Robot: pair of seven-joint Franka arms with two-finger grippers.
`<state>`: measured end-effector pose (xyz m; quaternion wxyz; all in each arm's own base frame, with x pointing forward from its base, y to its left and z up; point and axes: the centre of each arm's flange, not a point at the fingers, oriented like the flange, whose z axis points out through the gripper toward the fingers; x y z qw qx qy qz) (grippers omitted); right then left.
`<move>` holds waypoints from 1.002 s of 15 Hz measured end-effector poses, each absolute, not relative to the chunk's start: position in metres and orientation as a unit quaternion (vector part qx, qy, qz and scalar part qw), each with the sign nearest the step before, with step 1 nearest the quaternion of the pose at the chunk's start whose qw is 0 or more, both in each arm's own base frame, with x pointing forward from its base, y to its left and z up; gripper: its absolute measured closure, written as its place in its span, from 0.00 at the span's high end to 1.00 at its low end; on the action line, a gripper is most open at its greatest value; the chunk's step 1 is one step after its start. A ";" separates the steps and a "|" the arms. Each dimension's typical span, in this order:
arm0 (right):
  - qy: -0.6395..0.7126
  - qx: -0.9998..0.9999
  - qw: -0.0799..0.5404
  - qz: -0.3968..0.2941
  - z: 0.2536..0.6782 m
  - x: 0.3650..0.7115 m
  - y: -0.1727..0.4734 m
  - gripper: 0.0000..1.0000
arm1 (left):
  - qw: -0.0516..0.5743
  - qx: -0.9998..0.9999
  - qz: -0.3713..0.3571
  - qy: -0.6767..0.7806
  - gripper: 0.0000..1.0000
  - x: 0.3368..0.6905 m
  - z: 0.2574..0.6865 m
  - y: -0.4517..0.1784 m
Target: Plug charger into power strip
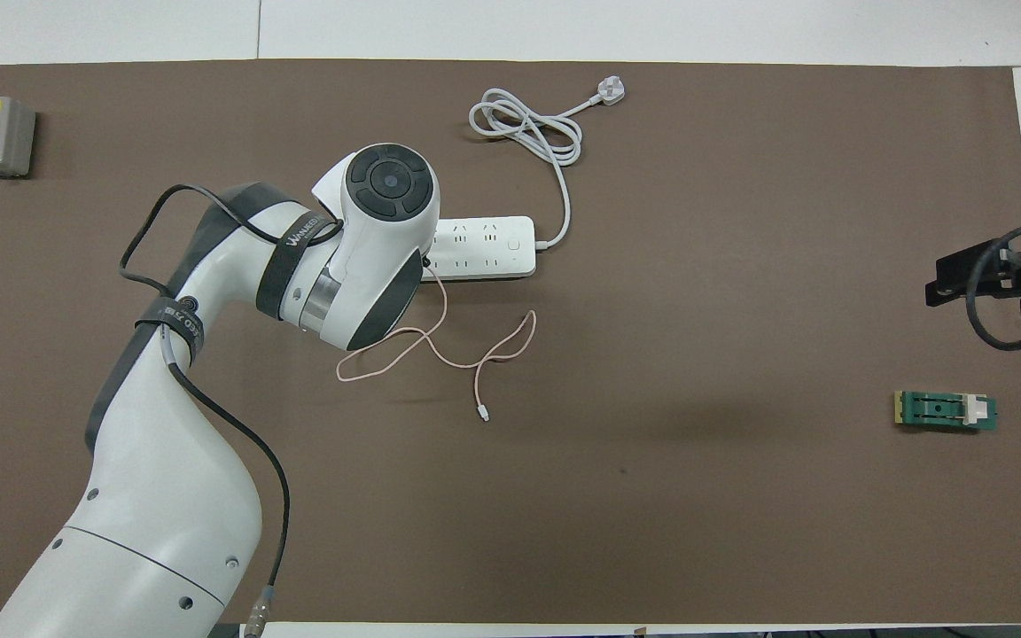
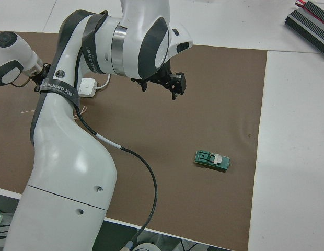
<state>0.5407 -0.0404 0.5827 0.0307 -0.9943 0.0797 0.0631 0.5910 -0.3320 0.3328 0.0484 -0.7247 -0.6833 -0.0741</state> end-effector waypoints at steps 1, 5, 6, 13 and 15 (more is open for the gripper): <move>0.080 -0.994 0.031 0.063 0.583 0.541 -0.040 1.00 | 0.048 -0.726 -0.074 -0.682 0.31 0.591 0.333 -0.332; 0.080 -0.994 0.031 0.063 0.583 0.541 -0.040 1.00 | 0.049 -0.731 -0.073 -0.677 0.34 0.591 0.333 -0.330; 0.080 -0.994 0.031 0.063 0.583 0.541 -0.040 1.00 | 0.052 -0.733 -0.071 -0.674 0.47 0.591 0.332 -0.328; 0.080 -0.994 0.031 0.063 0.583 0.541 -0.040 1.00 | 0.037 -0.743 -0.066 -0.665 0.58 0.587 0.392 -0.300; 0.080 -0.994 0.031 0.063 0.583 0.541 -0.040 1.00 | 0.029 -0.751 -0.064 -0.657 0.60 0.582 0.415 -0.296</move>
